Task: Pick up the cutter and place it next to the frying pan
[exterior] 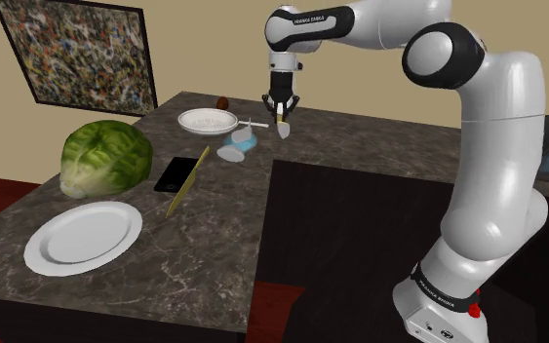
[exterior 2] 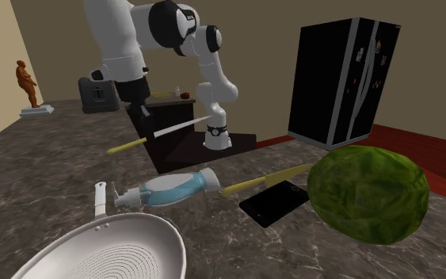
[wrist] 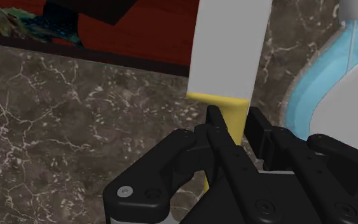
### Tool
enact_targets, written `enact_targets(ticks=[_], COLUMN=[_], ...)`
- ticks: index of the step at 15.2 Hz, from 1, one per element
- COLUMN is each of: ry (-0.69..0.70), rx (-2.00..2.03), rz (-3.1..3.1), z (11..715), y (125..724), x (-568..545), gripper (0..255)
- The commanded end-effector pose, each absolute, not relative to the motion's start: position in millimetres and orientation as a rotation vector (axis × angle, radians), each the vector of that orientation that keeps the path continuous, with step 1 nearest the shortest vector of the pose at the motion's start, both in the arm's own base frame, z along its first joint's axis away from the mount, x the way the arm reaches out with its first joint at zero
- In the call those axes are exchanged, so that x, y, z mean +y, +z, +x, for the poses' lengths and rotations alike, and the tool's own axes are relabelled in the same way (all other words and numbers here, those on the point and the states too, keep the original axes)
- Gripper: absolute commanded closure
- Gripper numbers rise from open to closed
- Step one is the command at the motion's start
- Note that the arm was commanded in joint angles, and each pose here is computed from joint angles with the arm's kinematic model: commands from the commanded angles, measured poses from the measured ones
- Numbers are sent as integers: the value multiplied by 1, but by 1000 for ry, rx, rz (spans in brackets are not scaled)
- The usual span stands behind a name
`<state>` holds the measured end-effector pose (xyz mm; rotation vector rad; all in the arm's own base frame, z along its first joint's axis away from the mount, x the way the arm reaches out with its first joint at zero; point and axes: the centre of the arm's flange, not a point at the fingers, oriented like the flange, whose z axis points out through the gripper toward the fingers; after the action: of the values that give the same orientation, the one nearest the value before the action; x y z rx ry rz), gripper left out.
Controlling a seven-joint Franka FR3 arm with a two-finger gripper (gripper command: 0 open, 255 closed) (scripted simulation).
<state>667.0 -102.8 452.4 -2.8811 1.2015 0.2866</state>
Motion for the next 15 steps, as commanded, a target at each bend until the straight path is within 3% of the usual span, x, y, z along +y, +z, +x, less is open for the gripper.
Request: enact_targets(ticks=[1, 8, 15], ry=[287, 287, 287], rx=[1201, 1201, 1201], rz=[-2881, -2881, -2881], z=[675, 710, 710], y=[451, 452, 415], x=[-127, -210, -210], gripper=[255, 255, 255])
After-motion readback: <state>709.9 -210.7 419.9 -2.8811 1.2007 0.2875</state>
